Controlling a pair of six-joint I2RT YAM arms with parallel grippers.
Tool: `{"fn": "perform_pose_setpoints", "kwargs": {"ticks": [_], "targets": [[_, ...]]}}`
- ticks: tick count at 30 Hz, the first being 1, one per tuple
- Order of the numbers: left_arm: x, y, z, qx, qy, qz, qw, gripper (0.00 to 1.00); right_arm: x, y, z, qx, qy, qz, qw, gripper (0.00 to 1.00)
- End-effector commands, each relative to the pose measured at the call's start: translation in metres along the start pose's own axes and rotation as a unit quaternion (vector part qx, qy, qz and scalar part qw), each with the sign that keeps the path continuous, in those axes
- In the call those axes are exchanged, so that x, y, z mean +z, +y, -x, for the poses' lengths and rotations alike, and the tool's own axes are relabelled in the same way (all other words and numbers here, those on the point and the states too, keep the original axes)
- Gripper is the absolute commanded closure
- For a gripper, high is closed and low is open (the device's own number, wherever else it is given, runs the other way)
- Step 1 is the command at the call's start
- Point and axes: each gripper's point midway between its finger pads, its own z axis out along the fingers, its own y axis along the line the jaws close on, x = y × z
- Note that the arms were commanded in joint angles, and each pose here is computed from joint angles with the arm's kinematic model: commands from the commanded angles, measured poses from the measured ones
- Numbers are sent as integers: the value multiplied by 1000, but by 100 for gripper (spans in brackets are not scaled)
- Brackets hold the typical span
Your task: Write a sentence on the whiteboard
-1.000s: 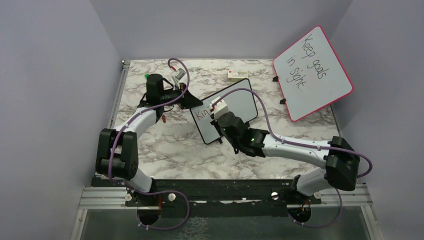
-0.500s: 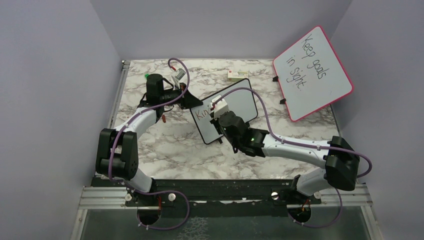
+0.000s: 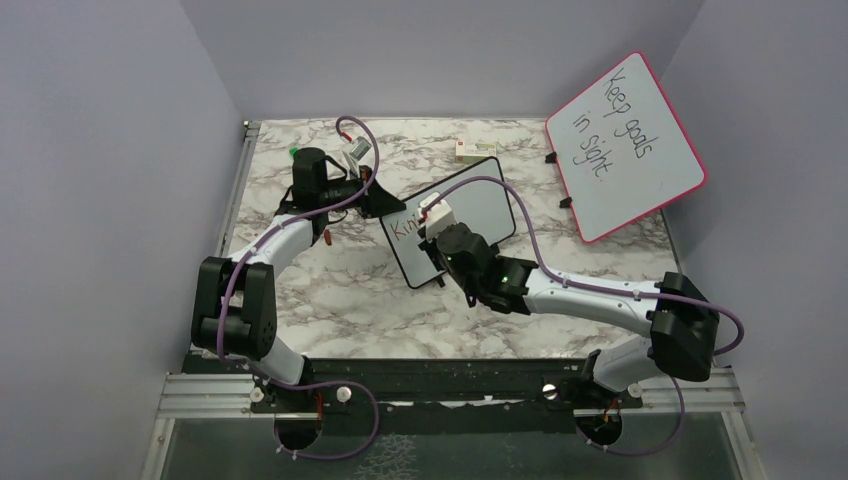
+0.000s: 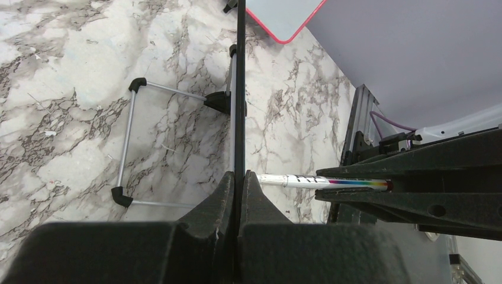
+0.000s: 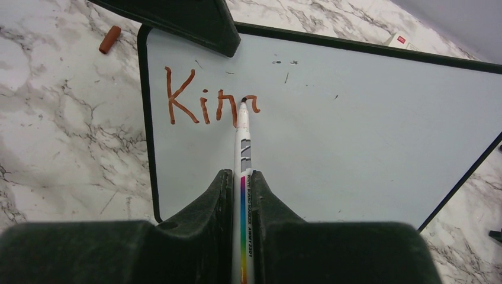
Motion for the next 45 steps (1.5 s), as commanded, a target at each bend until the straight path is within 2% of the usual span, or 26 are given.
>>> {"fn": "perform_pose_setpoints", "kwargs": {"ticks": [1, 27, 45], "targets": [[0, -4, -5, -7, 13, -16, 1000, 100, -2, 1, 1, -2, 10, 12, 1000, 99], [0, -3, -5, -8, 13, -16, 1000, 100, -6, -7, -23, -7, 42, -9, 999, 99], [0, -4, -6, -9, 14, -17, 1000, 100, -5, -19, -16, 5, 26, -29, 999, 99]]}}
